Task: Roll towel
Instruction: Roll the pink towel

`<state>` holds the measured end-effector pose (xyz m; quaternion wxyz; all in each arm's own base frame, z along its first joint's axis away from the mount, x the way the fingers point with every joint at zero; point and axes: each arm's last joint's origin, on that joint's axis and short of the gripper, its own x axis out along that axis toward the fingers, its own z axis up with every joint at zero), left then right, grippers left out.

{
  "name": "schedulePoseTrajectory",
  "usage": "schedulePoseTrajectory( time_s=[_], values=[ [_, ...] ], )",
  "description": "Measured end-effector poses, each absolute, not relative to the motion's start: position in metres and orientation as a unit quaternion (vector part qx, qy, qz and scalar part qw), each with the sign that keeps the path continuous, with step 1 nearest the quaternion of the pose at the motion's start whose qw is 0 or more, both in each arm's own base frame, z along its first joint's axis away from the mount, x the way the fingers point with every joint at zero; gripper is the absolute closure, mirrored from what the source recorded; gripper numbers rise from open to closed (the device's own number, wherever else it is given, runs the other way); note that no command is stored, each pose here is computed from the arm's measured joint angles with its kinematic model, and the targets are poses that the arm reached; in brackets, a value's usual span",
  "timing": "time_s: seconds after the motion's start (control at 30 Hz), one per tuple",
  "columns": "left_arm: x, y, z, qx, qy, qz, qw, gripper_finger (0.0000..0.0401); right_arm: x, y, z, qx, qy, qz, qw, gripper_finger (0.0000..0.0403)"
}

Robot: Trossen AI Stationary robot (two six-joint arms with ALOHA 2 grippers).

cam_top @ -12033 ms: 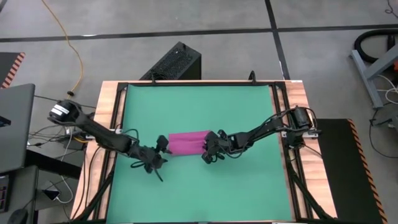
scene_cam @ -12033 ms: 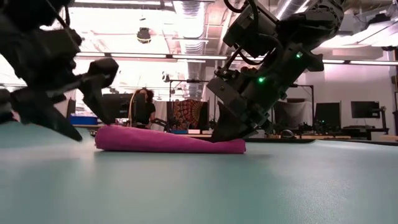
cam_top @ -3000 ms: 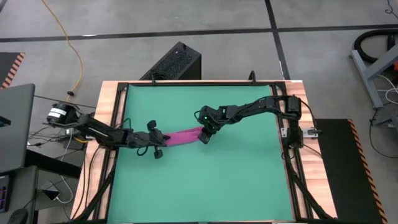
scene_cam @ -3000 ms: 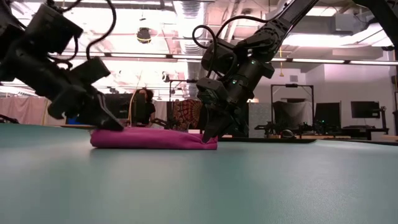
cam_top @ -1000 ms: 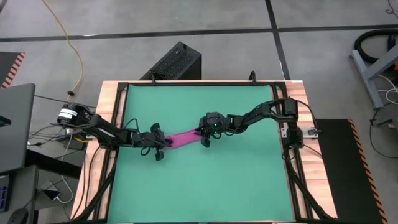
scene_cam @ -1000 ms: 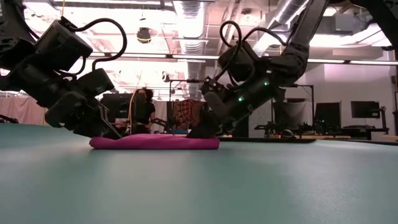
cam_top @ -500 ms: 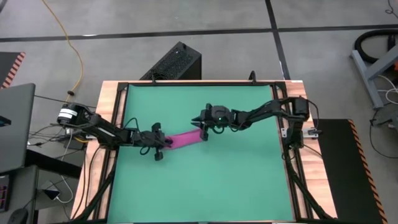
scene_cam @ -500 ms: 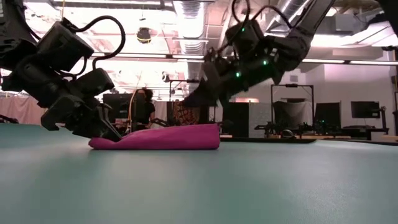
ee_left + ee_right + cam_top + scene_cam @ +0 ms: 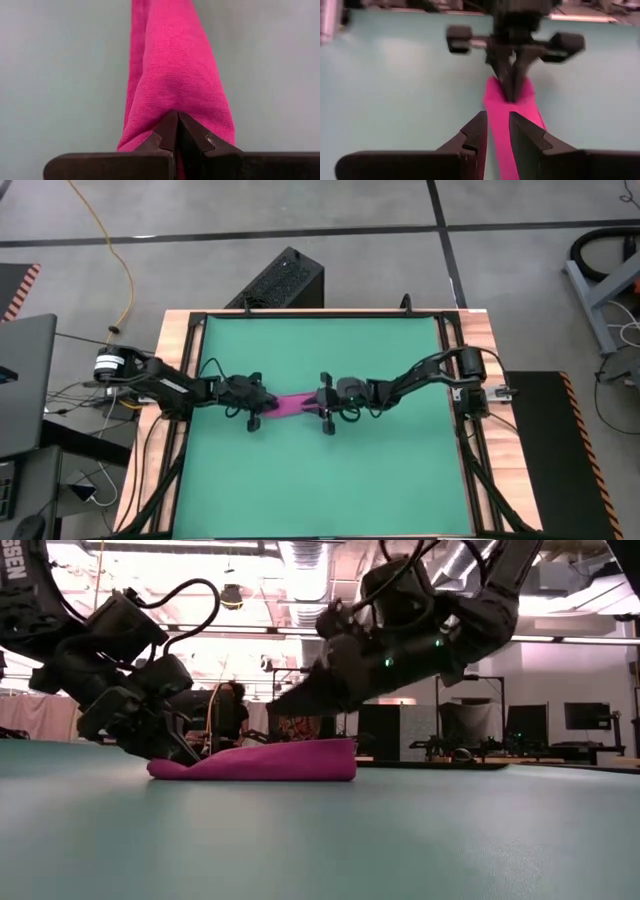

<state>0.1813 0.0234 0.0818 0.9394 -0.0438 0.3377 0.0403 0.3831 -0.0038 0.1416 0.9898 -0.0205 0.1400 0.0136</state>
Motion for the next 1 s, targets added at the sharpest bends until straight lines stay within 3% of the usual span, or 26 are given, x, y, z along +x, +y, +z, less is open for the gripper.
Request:
schedulePoseTrajectory(
  time_s=[0.57, 0.83, 1.0],
  values=[
    [0.179, 0.026, 0.094, -0.099, 0.307, 0.026, 0.946, 0.0401, 0.384, -0.038, 0.062, 0.095, 0.214, -0.04, 0.971, 0.0302],
    [0.161, 0.024, 0.125, -0.119, 0.273, 0.066, 0.952, 0.0401, 0.383, -0.03, 0.054, 0.126, 0.231, -0.059, 0.963, 0.0302],
    [0.16, 0.015, 0.15, -0.066, 0.182, 0.074, 0.978, 0.0401, 0.384, -0.022, 0.054, 0.13, 0.229, -0.082, 0.961, 0.0302]
  ],
)
